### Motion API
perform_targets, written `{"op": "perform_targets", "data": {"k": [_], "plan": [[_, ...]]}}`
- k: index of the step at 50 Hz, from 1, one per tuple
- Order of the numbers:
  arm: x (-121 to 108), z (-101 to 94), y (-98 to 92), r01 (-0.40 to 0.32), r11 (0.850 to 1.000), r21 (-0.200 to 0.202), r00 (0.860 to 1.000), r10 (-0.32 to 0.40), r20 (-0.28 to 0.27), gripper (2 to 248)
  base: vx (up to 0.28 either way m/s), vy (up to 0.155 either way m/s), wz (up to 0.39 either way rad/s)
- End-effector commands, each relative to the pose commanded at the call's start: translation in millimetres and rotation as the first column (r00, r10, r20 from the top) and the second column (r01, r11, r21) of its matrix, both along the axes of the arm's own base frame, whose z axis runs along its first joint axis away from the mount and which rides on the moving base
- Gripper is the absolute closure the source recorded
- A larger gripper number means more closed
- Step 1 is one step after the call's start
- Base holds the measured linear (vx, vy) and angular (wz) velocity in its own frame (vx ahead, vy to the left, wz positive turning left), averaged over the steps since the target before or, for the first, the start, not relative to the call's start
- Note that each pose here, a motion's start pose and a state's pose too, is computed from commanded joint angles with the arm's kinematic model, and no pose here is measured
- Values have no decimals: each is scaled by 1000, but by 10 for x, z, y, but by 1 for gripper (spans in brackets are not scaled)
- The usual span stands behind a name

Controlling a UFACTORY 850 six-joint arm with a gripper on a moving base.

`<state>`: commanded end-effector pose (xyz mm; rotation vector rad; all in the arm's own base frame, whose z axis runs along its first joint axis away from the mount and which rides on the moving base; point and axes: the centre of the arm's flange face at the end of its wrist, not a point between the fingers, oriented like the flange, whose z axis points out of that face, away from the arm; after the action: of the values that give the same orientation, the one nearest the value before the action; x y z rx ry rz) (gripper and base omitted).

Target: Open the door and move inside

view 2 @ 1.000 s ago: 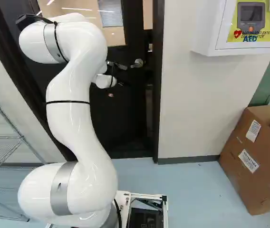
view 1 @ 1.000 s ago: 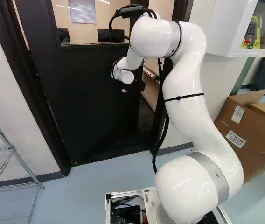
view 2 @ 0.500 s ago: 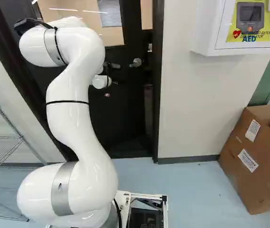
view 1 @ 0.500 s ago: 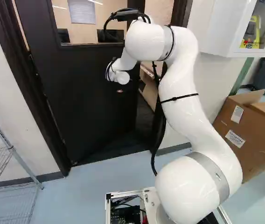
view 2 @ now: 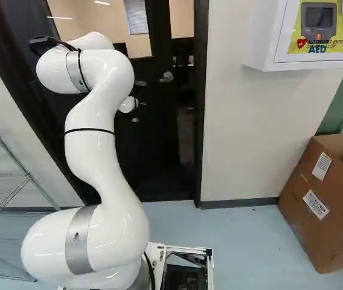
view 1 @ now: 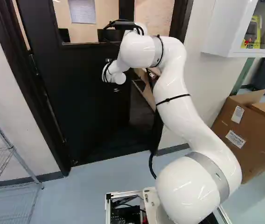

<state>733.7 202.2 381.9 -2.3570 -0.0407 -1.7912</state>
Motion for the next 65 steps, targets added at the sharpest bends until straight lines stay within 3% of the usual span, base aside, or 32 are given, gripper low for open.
{"op": "perform_targets", "data": {"k": [17,65], "plan": [[-72,17,-15,-1,1000,-2,1000,1,-8,3,0,0,0],[-919,192,-428,10,999,-35,996,-13,-85,3,0,0,0]]}}
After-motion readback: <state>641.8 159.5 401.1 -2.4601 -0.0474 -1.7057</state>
